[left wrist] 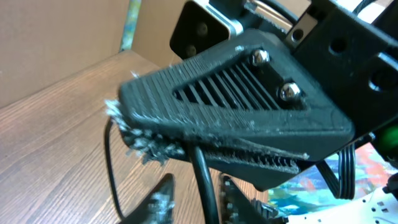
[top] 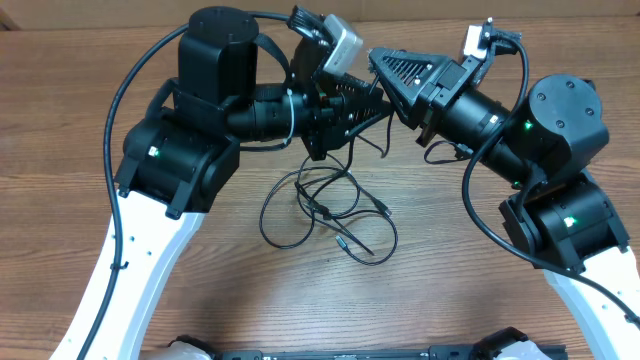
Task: Untangle cables
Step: 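Carry the freed cable with the left gripper to the far left table area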
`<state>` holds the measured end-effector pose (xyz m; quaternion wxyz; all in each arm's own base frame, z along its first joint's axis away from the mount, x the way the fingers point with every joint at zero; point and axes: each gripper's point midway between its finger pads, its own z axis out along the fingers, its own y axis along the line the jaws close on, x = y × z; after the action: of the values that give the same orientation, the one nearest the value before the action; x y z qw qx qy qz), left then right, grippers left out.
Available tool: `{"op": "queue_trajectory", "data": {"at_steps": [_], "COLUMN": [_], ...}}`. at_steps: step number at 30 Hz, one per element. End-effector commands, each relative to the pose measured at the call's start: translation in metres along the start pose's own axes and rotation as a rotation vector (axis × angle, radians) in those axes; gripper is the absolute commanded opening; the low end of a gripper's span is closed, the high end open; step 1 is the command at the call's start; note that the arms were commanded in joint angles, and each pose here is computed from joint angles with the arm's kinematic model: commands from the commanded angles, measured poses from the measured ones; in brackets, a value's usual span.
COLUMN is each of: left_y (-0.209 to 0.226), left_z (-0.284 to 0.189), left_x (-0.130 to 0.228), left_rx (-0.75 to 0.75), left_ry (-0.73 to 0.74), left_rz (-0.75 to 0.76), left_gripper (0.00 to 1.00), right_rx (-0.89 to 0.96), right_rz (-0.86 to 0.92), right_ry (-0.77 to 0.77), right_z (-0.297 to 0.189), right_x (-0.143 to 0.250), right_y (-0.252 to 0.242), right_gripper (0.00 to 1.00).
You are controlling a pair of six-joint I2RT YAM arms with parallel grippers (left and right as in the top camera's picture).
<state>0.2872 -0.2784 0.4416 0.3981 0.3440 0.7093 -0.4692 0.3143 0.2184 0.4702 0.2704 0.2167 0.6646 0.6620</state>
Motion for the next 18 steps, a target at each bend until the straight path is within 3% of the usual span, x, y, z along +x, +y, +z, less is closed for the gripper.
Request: {"op": "queue_trajectory", "data": {"at_steps": [1, 10, 14, 18], "left_y": [-0.001, -0.002, -0.002, -0.001], "left_z": [-0.010, -0.015, -0.015, -0.016], "left_x": [-0.010, -0.011, -0.011, -0.021], "left_rx": [0.000, 0.031, 0.031, 0.025], "left_ry": [-0.029, -0.029, -0.030, -0.066], "left_rz": [-0.035, -0.041, -0.040, -0.014], "left_gripper": [0.22, 0.13, 0.04, 0.04], "right_rx": [-0.020, -0.016, -0.015, -0.003], "right_rz": [-0.019, -0.017, -0.016, -0.160], "right_ry": [0.004, 0.005, 0.005, -0.019], "right_z": [-0.003, -0.003, -0.003, -0.003], "right_x": [0.001, 0.001, 0.001, -0.004], "right_y": [0.010, 0.009, 0.008, 0.006], "right_gripper": [0.04, 0.04, 0.04, 0.04]}}
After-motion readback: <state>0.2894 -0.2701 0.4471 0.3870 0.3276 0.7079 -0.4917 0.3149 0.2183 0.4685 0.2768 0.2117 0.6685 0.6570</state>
